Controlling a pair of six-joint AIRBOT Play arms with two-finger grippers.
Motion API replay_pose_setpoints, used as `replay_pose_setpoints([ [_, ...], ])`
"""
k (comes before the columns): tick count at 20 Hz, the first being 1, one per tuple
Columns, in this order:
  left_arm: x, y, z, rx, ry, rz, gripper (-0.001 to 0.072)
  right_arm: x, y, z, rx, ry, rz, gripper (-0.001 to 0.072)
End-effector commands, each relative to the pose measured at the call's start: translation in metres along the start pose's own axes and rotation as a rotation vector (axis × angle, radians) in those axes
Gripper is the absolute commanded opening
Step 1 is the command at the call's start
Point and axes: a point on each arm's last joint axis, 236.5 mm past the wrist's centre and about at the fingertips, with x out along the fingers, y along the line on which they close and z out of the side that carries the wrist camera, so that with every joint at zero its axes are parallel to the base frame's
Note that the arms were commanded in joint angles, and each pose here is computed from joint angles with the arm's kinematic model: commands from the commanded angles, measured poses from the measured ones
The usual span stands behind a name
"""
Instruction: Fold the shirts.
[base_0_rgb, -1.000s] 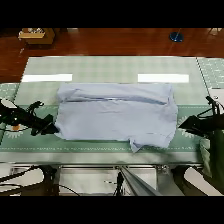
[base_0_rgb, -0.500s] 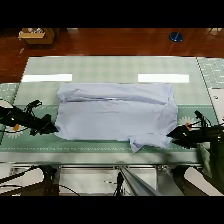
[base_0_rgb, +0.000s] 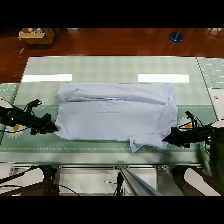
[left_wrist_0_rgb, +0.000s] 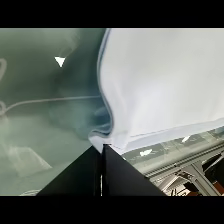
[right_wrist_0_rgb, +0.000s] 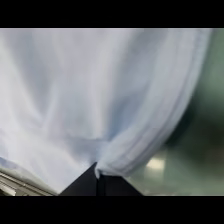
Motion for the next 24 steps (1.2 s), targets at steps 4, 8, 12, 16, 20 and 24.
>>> replay_pose_setpoints([
  [4, -0.045, -0.073, 0.025, 0.149, -0.144, -0.205, 0.0023, -0.067, 0.056, 0.025, -0.219, -0.184, 0.009, 0.003],
  [8, -0.093, -0.136, 0.048, 0.236, -0.318, -0.388, 0.0024, -0.144, 0.109, 0.084, -0.295, -0.527, 0.019, 0.0029],
  [12, -0.121, -0.142, 0.084, 0.25, -0.482, -0.352, 0.0023, -0.185, 0.139, 0.14, -0.251, -0.729, 0.132, 0.0028],
  [16, -0.129, -0.139, 0.124, 0.213, -0.64, -0.307, 0.0024, -0.172, 0.127, 0.188, -0.142, -0.752, 0.214, 0.0028],
  [20, -0.103, -0.141, 0.143, 0.198, -0.628, -0.282, 0.0024, -0.144, 0.131, 0.229, -0.111, -0.765, 0.216, 0.0028],
  [24, -0.085, -0.127, 0.165, 0.151, -0.64, -0.252, 0.0024, -0.133, 0.149, 0.28, -0.142, -0.866, 0.147, 0.0028],
])
